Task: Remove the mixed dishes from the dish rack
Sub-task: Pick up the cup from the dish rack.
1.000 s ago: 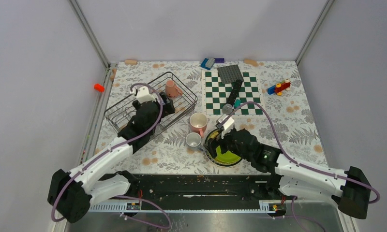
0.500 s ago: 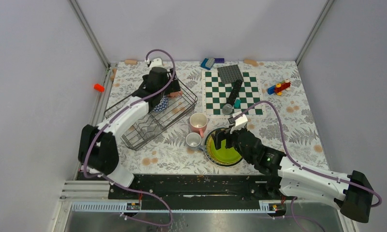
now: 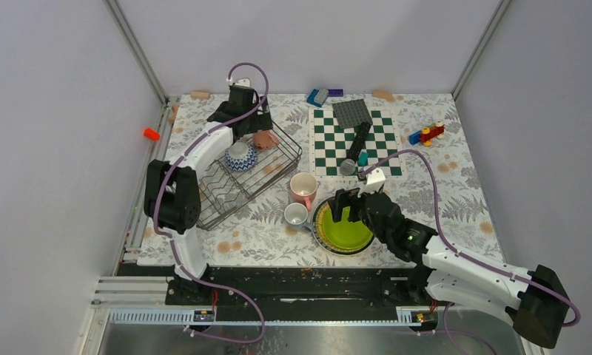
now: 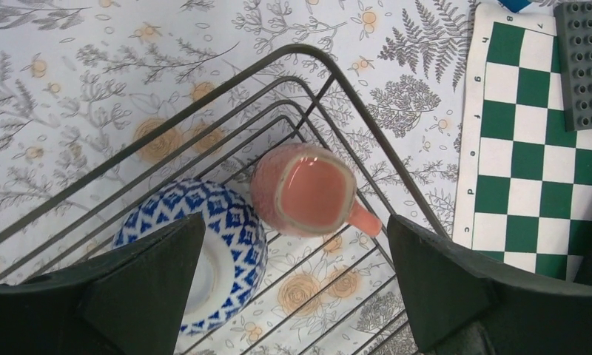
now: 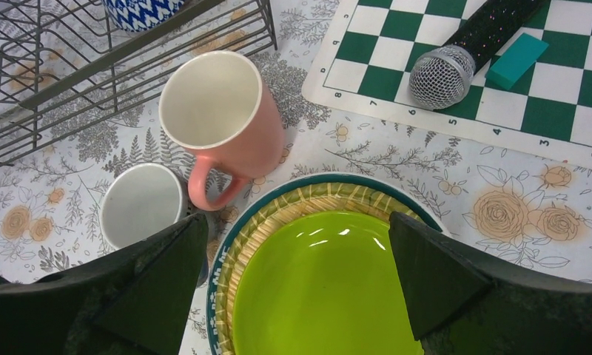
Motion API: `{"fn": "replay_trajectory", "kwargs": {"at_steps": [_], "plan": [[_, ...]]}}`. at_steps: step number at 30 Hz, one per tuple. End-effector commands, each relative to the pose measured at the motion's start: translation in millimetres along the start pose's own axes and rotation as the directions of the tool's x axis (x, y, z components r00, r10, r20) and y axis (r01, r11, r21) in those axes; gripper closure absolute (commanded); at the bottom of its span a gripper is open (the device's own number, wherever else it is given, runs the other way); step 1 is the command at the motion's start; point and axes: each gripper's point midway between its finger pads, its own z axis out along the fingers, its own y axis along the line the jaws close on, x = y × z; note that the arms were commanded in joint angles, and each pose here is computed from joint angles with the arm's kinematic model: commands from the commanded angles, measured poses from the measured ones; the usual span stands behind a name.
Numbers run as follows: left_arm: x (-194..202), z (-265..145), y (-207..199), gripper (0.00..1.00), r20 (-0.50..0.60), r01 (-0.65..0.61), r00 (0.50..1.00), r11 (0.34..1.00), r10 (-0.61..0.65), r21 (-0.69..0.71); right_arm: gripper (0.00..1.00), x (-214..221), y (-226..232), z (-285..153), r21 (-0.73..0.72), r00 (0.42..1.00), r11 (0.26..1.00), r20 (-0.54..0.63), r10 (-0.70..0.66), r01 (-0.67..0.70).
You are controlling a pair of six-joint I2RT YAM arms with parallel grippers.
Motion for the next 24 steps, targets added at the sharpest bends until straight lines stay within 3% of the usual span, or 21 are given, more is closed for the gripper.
{"fn": "replay_trajectory", "kwargs": {"at_steps": [1,13,24], "plan": [[-15.0,8.8,-14.3,0.01,-0.011,-0.031,0.999,0.995,0.032,0.096,0.01,-10.9,1.7,2.3,-0.001,0.999,0.999,0.015,0.039,-0.039],[-3.2,33.9,-18.9,0.11,-0.092,-0.054,0.993,0.980,0.073,0.191,0.00,-7.6,-6.2,9.0,0.033,1.000,0.999,0.001,0.028,-0.028],[4.9,51.3,-12.6,0.19,-0.132,-0.073,0.987,0.986,0.094,0.152,0.00,-6.7,-10.5,12.0,0.055,1.000,0.998,0.000,0.014,-0.014]]}}
